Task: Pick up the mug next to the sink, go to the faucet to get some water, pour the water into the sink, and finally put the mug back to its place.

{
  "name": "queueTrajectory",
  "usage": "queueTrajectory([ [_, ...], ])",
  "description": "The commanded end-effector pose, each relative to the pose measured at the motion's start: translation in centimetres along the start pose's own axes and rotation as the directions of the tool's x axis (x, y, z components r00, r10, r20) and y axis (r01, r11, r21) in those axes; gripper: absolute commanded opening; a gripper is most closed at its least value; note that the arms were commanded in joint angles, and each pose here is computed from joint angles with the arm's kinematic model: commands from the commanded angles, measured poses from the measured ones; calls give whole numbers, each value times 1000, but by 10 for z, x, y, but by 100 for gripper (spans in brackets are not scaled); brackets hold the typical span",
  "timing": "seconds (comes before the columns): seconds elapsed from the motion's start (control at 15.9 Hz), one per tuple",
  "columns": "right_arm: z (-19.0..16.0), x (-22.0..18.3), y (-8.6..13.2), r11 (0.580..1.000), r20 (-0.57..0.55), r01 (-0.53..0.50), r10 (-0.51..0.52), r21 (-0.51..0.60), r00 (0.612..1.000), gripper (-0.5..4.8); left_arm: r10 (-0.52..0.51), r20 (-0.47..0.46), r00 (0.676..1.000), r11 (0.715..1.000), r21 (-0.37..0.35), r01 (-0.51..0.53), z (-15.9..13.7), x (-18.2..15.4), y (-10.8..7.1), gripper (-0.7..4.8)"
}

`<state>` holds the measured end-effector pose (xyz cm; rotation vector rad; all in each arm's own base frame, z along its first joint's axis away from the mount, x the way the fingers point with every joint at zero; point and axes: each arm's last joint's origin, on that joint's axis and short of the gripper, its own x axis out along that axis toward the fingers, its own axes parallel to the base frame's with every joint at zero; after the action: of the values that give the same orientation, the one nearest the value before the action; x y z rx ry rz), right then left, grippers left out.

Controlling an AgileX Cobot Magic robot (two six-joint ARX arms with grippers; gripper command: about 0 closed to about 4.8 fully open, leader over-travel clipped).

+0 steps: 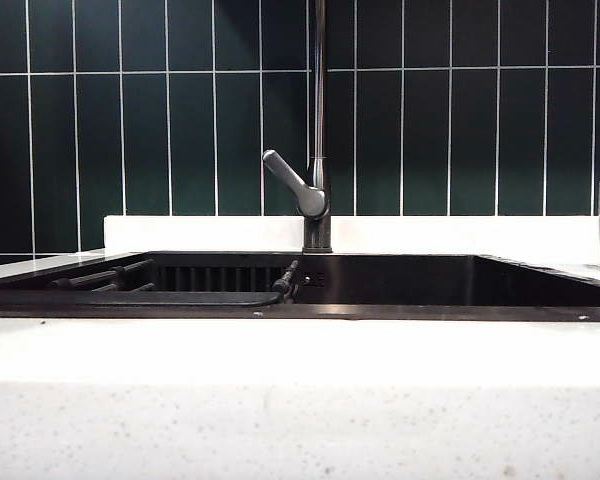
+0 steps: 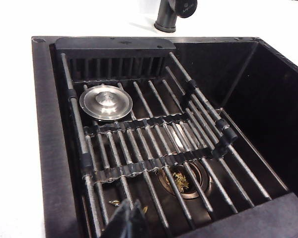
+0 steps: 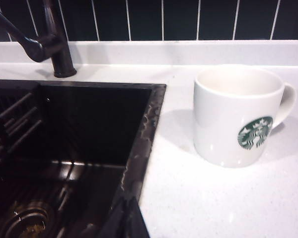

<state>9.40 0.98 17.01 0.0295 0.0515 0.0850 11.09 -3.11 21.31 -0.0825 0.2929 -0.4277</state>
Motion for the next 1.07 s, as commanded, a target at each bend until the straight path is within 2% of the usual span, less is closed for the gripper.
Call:
queueTrajectory([
  [0.06, 3, -1, 0, 1000, 21, 3, -3, -3, 1000, -2, 27, 27, 999, 1000, 2, -27, 3, 0, 0, -4],
  [0.13, 3, -1, 0, 1000, 19, -5, 5, -3, 1000, -2, 49, 43, 998, 999, 17, -50, 4, 0, 1, -4],
  [0.25, 4, -1, 0, 1000, 27, -7, 7, -22, 1000, -1, 30, 109, 994, 994, 97, -40, 10, -3, 0, -4],
  [0.38, 4, -1, 0, 998, 27, -6, 7, -68, 1000, -1, 33, 158, 987, 991, 123, -52, 13, -9, -2, -4],
  [0.5, 4, -1, 0, 995, 27, -4, 7, -103, 1000, -1, 57, 224, 973, 988, 126, -87, 11, -18, -3, -4],
  [0.69, 4, -1, 0, 993, 27, -4, 7, -121, 1000, -1, 111, 272, 956, 983, 114, -146, -2, -23, -1, -4],
  [1.07, 0, -1, 0, 976, -8, -7, 6, -220, 1000, -1, 159, 269, 950, 978, 92, -190, -45, -8, 7, -4],
])
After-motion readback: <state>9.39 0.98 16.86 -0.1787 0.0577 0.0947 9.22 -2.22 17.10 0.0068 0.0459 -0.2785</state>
